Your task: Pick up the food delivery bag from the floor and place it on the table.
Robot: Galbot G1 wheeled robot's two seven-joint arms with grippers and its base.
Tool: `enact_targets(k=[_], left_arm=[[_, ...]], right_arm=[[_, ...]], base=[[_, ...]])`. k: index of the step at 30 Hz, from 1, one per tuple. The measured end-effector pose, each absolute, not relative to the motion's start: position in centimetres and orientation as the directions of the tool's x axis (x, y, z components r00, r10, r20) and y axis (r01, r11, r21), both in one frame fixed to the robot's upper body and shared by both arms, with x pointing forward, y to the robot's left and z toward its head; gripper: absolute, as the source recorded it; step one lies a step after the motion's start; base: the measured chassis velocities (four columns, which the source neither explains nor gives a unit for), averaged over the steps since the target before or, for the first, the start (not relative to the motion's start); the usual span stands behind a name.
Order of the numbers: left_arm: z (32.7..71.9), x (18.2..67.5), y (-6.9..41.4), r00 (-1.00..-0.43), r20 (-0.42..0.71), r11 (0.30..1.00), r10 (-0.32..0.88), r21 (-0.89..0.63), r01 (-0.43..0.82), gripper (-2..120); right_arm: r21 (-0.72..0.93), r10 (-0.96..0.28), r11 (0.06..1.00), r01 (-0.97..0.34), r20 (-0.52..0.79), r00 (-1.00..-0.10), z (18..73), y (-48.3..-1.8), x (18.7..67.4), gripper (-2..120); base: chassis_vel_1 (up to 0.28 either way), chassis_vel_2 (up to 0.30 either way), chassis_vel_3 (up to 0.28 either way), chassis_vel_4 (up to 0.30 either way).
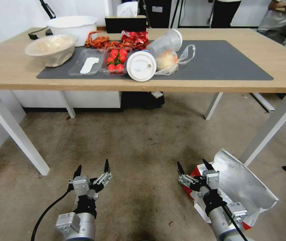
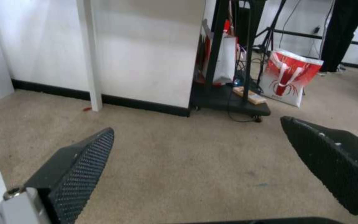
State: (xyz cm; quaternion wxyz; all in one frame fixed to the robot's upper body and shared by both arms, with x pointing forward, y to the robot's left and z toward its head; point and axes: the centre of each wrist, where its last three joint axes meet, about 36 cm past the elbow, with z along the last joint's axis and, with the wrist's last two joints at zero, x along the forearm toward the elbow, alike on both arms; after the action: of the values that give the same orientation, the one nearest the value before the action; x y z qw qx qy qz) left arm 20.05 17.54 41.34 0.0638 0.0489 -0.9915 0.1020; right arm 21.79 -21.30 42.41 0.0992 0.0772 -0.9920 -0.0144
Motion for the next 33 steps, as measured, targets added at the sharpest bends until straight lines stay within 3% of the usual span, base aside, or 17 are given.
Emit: enact_targets(k=[33], left_arm=[[41.06, 20.05, 17.61, -0.987, 0.137, 0.974, -0.085, -0.199, -0.112, 100]], right_arm=[[0.037, -0.151, 0.988, -0.147, 0.193, -0.97, 42.67, -21.57, 21.69, 100]], base=[[0.0, 0.0, 0.0, 0.0]])
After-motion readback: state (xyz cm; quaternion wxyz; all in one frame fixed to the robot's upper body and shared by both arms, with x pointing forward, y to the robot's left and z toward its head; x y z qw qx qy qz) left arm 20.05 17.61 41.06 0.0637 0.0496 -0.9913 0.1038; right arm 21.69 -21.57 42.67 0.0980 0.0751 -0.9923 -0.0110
